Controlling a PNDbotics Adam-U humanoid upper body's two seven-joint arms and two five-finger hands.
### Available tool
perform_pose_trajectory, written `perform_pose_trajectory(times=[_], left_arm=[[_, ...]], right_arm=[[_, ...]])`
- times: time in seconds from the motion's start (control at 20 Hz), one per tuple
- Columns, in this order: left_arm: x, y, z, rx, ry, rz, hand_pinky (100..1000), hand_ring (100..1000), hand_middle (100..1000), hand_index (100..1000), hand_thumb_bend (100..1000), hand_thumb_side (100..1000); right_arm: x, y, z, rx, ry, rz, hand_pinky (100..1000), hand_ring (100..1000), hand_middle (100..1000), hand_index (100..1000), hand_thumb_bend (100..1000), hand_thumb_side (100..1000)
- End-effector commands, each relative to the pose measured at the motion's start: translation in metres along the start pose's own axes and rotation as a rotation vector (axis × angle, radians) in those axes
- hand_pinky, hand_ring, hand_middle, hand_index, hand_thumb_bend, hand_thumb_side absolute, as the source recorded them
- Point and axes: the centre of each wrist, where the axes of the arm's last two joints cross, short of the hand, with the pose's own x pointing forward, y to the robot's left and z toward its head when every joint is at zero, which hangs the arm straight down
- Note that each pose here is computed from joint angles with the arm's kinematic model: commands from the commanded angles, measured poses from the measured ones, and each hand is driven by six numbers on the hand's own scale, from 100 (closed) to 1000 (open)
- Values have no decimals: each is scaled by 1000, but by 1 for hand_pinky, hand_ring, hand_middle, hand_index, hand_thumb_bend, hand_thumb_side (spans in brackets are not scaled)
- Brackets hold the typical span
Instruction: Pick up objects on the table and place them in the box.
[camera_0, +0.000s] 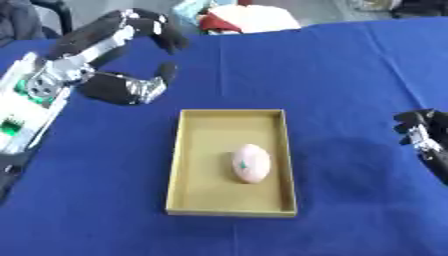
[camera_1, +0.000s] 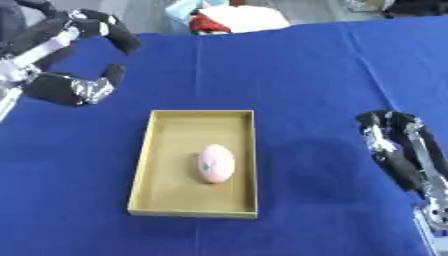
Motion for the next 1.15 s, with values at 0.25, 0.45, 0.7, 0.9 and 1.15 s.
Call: perform_pose_trajectory(times=[0.25,0.45,0.7,0.9,1.15], left_arm=[[-2,8,16,153,64,66,672,636,648,805,100,586],[-5,1,22,178,94,106,671,634,648,807,100,627],[-10,-5,26,191,126,134,671,635,650,810,100,642],[-13,-8,29,197,145,147,671,635,650,811,100,664],[-16,-14,31,194,159,165,671,635,651,811,100,674]], right_arm=[[5,-11,-4,-26,-22,23,486,626,460,667,100,800],[6,-11,-4,-33,-22,22,486,626,460,666,100,798],[6,-11,-4,-33,-21,22,486,626,461,667,100,796],[6,-11,-4,-35,-21,21,486,626,460,666,100,798],[6,-11,-4,-30,-21,24,486,626,460,666,100,796]])
